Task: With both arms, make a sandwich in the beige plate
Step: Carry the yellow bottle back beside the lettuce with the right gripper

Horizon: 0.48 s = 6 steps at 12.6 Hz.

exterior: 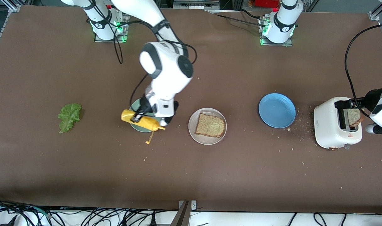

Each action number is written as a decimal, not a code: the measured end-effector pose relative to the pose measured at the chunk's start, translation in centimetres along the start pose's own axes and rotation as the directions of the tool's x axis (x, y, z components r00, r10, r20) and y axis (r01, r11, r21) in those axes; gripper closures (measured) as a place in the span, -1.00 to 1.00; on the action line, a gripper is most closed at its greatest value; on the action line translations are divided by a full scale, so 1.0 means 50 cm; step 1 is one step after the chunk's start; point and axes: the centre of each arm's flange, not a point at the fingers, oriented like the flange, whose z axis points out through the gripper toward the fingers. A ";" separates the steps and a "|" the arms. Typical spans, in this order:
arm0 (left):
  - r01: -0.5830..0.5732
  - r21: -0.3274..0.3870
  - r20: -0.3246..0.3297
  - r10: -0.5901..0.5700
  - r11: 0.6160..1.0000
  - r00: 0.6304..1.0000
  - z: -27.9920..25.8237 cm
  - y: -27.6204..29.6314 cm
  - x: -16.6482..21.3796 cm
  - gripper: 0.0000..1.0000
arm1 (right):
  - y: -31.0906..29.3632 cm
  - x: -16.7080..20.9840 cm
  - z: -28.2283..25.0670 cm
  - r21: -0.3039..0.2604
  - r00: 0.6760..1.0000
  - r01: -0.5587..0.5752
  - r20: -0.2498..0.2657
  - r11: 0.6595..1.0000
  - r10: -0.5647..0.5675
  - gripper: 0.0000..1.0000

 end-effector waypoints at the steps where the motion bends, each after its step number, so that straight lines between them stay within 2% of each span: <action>1: 0.000 0.000 0.000 0.000 1.000 1.000 0.000 0.000 0.000 -1.00 | 0.060 -0.054 0.011 0.068 0.999 0.008 -0.039 0.998 -0.005 0.65; 3: 0.000 0.000 0.000 0.000 1.000 1.000 0.000 0.000 0.000 -1.00 | 0.182 -0.176 0.056 0.208 0.991 0.006 -0.134 0.978 0.023 0.65; 4: 0.000 0.000 0.000 0.000 1.000 1.000 0.000 0.000 0.000 -1.00 | 0.235 -0.242 0.091 0.289 0.981 0.001 -0.188 0.957 0.056 0.65; 6: 0.000 0.000 0.001 0.000 1.000 1.000 0.000 0.000 0.000 -1.00 | 0.315 -0.370 0.181 0.450 0.944 0.013 -0.301 0.893 0.138 0.65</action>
